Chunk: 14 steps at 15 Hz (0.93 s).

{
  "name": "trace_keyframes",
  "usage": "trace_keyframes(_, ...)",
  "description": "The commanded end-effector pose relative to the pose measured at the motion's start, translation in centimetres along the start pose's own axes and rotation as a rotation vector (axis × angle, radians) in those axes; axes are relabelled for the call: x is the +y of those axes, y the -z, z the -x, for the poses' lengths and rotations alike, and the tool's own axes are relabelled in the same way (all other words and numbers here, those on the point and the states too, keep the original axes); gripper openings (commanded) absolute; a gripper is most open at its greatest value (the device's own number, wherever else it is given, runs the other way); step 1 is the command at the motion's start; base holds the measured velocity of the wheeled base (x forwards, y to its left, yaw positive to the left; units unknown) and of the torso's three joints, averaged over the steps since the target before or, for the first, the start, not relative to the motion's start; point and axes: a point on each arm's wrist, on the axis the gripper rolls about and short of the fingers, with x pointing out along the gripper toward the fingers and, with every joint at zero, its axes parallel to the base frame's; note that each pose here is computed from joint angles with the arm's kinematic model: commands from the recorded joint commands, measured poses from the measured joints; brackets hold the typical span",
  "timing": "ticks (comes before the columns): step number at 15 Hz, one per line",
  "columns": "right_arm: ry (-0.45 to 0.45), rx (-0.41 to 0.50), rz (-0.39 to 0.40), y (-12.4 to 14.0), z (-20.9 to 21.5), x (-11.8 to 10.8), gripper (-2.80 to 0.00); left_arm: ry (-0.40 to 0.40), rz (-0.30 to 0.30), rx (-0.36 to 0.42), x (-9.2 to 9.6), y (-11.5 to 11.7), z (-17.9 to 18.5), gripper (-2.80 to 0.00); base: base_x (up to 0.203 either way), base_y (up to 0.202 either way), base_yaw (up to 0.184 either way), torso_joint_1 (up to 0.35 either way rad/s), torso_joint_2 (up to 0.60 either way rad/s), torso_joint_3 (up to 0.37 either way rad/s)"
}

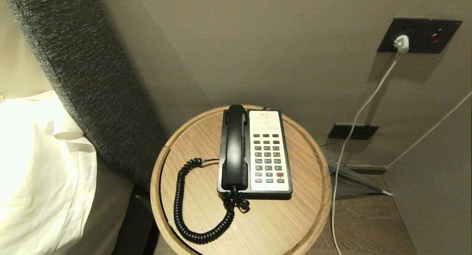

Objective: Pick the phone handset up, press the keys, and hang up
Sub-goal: Pick up the desk phone handset

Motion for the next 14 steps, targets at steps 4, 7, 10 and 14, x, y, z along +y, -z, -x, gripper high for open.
trace_keyframes(4,0.0,0.002,0.0,0.0,0.0,0.0,-2.8,-0.003,-0.008,0.007,0.0,0.0,0.0,-2.8,0.0,0.0,0.0,0.0,0.0,0.0)
trace_keyframes(7,0.001,0.002,0.0,0.0,0.0,0.0,-2.8,-0.007,0.001,-0.005,0.0,-0.1,0.0,-2.8,0.0,0.0,0.0,0.0,0.0,0.0)
trace_keyframes(10,0.0,0.002,0.001,0.0,0.0,0.0,-2.8,0.008,0.012,-0.099,0.1,-4.5,1.6,-2.8,0.0,0.0,0.0,0.0,0.0,0.0)
trace_keyframes(14,0.001,0.002,0.0,0.0,0.0,0.0,-2.8,0.151,0.026,-0.048,0.2,-14.8,1.9,-2.8,0.0,0.0,0.0,0.0,0.0,0.0)
